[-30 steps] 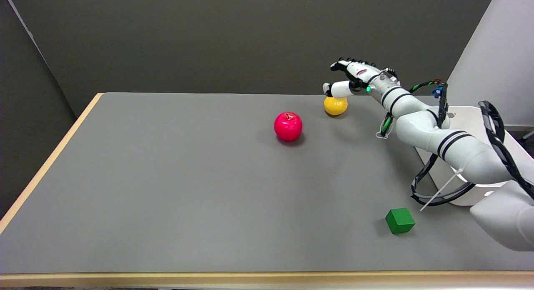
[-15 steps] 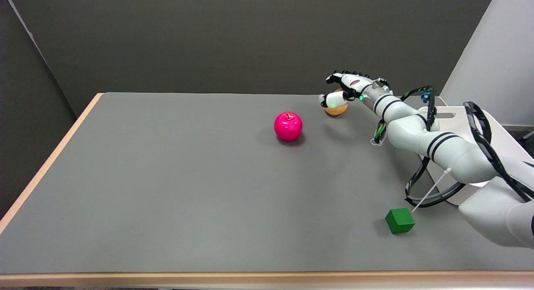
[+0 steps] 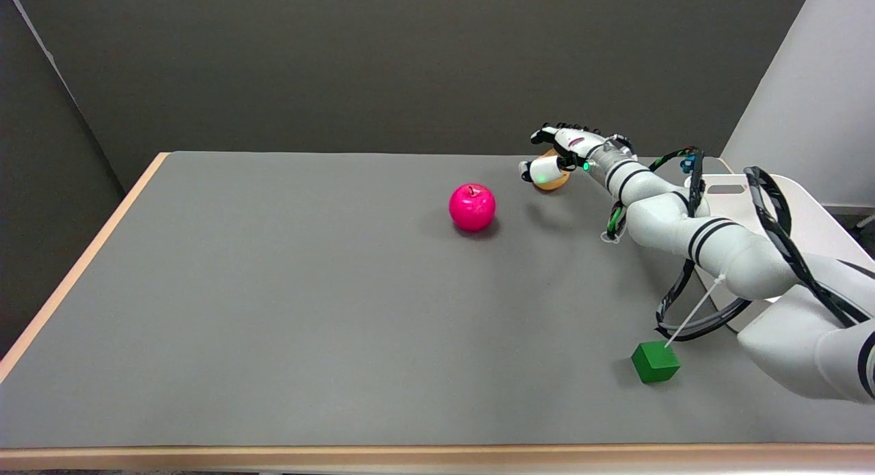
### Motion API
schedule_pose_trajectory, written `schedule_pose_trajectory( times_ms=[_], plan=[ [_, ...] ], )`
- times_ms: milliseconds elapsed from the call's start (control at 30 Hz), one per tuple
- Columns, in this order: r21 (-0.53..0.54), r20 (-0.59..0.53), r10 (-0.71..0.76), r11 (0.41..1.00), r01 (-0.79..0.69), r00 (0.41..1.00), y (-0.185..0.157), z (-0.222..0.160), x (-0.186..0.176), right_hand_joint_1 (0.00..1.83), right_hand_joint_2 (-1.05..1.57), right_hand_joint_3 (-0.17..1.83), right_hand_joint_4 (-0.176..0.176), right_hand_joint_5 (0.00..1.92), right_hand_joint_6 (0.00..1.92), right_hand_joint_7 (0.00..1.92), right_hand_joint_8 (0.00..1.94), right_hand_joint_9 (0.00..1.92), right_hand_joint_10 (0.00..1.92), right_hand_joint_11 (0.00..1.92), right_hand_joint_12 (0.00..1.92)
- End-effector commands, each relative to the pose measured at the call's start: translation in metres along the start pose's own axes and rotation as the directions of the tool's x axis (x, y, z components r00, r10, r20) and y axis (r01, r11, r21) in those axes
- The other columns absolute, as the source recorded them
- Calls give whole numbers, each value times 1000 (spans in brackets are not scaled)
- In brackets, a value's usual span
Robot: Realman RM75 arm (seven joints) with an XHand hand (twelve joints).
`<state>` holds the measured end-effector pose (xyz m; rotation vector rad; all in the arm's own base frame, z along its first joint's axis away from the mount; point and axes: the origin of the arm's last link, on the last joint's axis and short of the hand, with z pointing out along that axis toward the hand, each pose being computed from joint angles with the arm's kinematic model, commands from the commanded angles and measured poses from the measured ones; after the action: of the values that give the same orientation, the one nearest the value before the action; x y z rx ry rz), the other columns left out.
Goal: Pick up the yellow pear.
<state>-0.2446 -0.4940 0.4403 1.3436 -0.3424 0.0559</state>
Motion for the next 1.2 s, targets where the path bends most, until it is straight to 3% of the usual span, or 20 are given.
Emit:
schedule_pose_trajectory(
  times_ms=[33, 200, 267, 400, 500, 633, 800, 1033, 1200],
  plan=[
    [-5, 5, -4, 1000, 4, 1000, -1, 2, -7, 343, 652, 1004, 70, 185, 464, 154, 273, 123, 619, 1, 1005],
    [13, -18, -5, 1000, 5, 1000, -5, 1, -4, 412, 749, 889, 68, 267, 505, 274, 307, 226, 667, 54, 1137],
    [19, -22, -4, 1000, 5, 1000, -7, 1, -4, 433, 753, 1006, 61, 310, 685, 368, 415, 308, 736, 114, 1279],
    [27, -23, -6, 1000, 6, 1000, -8, 0, -5, 516, 795, 1001, 53, 315, 842, 438, 495, 380, 795, 32, 1509],
    [34, -25, -6, 999, 7, 1000, -10, 0, -5, 581, 848, 890, 55, 282, 1005, 452, 479, 382, 856, -1, 1554],
    [48, -33, -12, 999, 13, 999, -14, 0, -2, 756, 814, 959, 63, 272, 1032, 442, 519, 414, 842, 56, 1634],
    [83, -58, -30, 996, 34, 998, -25, -1, 3, 974, 865, 906, 75, 233, 1104, 445, 620, 452, 941, 186, 1713],
    [117, -69, -28, 993, 36, 997, -34, -5, 4, 1034, 915, 850, 90, 254, 1195, 442, 770, 483, 1054, 194, 1910],
    [127, -68, -27, 991, 36, 997, -36, -6, 1, 965, 853, 878, 87, 258, 1105, 479, 662, 514, 1029, 41, 1915]
  ],
)
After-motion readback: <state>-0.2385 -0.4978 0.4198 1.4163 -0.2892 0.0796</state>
